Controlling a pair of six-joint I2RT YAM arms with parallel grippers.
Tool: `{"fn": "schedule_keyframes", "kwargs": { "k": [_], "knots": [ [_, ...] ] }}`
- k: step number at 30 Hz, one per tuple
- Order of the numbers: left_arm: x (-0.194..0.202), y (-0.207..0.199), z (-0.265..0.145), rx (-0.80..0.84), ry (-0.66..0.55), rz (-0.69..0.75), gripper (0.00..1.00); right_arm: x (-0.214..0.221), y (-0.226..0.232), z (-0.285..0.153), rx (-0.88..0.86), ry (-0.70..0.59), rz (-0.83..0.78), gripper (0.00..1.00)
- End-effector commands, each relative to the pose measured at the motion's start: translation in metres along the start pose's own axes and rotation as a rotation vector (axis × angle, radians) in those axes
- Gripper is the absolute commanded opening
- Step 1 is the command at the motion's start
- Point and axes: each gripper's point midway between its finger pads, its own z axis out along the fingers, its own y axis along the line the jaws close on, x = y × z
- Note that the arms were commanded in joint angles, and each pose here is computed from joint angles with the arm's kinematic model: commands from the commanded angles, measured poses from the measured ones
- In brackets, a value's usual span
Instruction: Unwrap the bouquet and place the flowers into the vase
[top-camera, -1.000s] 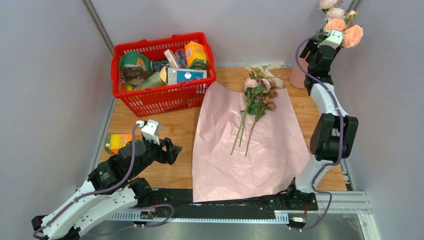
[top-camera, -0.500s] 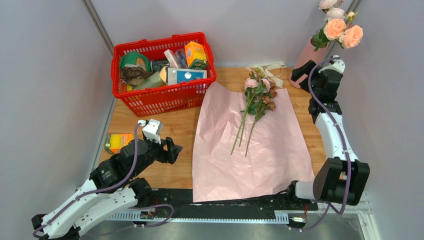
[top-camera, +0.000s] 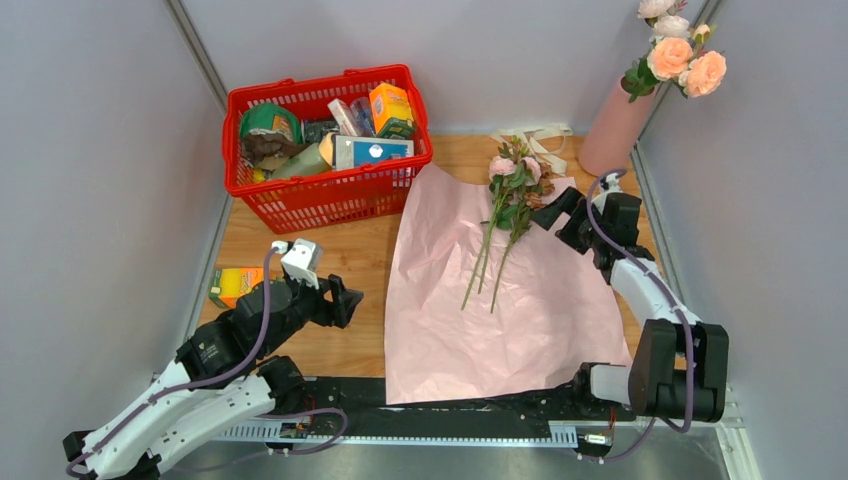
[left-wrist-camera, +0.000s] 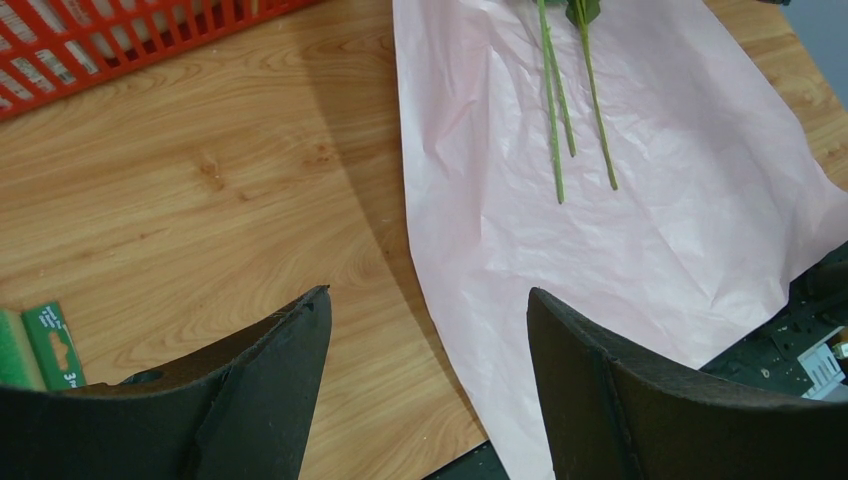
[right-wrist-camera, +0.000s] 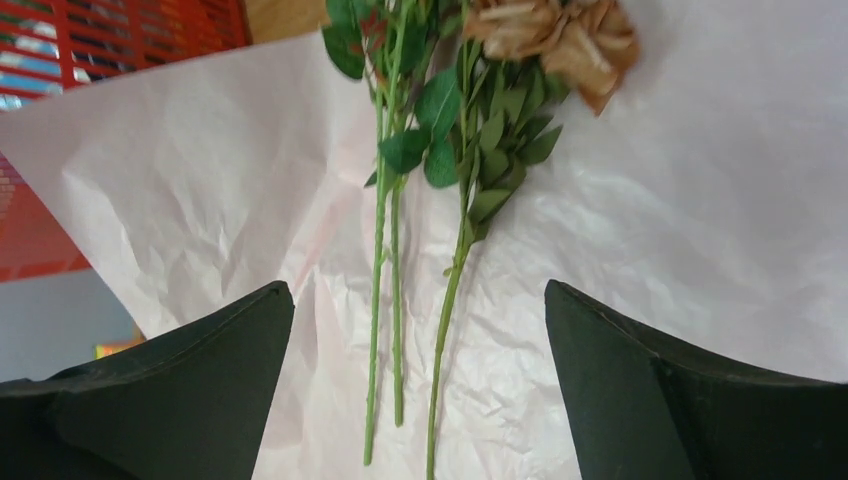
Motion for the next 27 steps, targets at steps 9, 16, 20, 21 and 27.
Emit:
{"fn": "schedule_keyframes", "kwargs": {
  "k": [9,16,20,21,27],
  "knots": [
    [-0.005,0.000,0.000,-0.003,-0.023,0.002,0.79,0.049,0.002,0.033,-0.105,0.125,0.017,0.72],
    [-0.004,0.001,0.001,-0.007,-0.020,0.005,0.79,0.072,0.025,0.055,-0.132,0.181,-0.010,0.55],
    [-0.005,0.000,0.001,-0.005,-0.021,0.004,0.79,0.081,0.047,0.066,-0.149,0.185,-0.026,0.51],
    [-0.004,0.000,0.001,-0.005,-0.019,0.005,0.79,0.083,0.051,0.069,-0.149,0.188,-0.018,0.50],
    [-0.004,0.000,0.001,-0.003,-0.020,0.004,0.79,0.097,0.061,0.081,-0.141,0.203,0.006,0.42]
  ]
}}
